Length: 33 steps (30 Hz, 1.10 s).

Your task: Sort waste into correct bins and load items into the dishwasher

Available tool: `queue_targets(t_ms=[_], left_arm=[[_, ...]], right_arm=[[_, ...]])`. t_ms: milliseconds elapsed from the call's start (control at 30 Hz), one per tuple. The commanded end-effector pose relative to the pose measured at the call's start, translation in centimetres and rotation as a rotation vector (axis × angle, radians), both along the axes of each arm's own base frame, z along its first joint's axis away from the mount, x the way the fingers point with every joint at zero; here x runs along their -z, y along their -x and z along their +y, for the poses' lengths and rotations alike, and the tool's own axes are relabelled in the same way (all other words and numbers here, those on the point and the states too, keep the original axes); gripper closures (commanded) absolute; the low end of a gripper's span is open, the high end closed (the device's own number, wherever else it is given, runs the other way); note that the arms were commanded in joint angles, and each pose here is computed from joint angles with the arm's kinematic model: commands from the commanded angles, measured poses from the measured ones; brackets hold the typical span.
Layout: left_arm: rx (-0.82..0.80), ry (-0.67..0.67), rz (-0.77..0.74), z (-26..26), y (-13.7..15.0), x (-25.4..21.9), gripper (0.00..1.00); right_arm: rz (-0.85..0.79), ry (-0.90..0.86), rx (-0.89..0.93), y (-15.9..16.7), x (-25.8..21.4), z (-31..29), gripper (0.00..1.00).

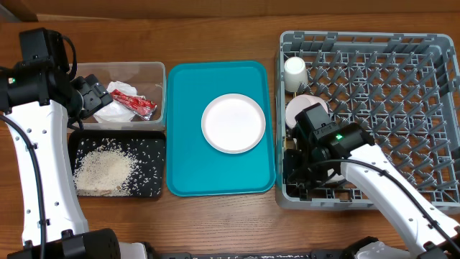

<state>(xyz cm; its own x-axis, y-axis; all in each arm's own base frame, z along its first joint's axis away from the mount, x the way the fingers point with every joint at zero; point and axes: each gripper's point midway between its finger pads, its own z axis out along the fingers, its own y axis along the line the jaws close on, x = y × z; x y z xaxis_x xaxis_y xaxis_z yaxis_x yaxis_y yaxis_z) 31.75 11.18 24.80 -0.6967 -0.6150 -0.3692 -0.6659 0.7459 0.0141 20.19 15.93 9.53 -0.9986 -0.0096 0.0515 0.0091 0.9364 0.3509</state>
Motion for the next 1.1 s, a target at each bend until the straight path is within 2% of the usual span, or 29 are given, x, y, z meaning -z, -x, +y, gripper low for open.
queue_targets(t_ms=[0,100,200,267,467,733,1067], left_arm=[[-0.008,-0.008,-0.01,0.3,-0.2,-0.3,0.0],[-0.008,-0.007,-0.01,0.3,-0.2,-0.3,0.0],[-0.008,-0.007,-0.01,0.3,-0.2,-0.3,0.0],[-0.008,-0.008,-0.01,0.3,-0.2,-0.3,0.0],[-0.008,-0.008,-0.01,0.3,-0.2,-0.3,0.0],[-0.008,-0.008,-0.01,0.3,-0.2,-0.3,0.0],[-0.008,-0.008,-0.01,0.3,-0.2,-0.3,0.0]], right_arm=[[-0.012,0.031,-0.005,-0.1,0.2,-0.4,0.91],[-0.012,0.032,-0.004,0.0,0.2,-0.4,0.91],[-0.042,0.027,-0.003,-0.7,0.1,-0.3,0.8],[-0.126,-0.009,0.0,-2.7,-0.5,0.6,0.76],[-0.318,0.001,0.027,-7.2,-3.0,1.0,0.75],[-0.404,0.017,0.049,-9.2,-3.9,0.9,0.74],[-0.326,0.048,0.046,-9.3,0.3,1.1,0.75]])
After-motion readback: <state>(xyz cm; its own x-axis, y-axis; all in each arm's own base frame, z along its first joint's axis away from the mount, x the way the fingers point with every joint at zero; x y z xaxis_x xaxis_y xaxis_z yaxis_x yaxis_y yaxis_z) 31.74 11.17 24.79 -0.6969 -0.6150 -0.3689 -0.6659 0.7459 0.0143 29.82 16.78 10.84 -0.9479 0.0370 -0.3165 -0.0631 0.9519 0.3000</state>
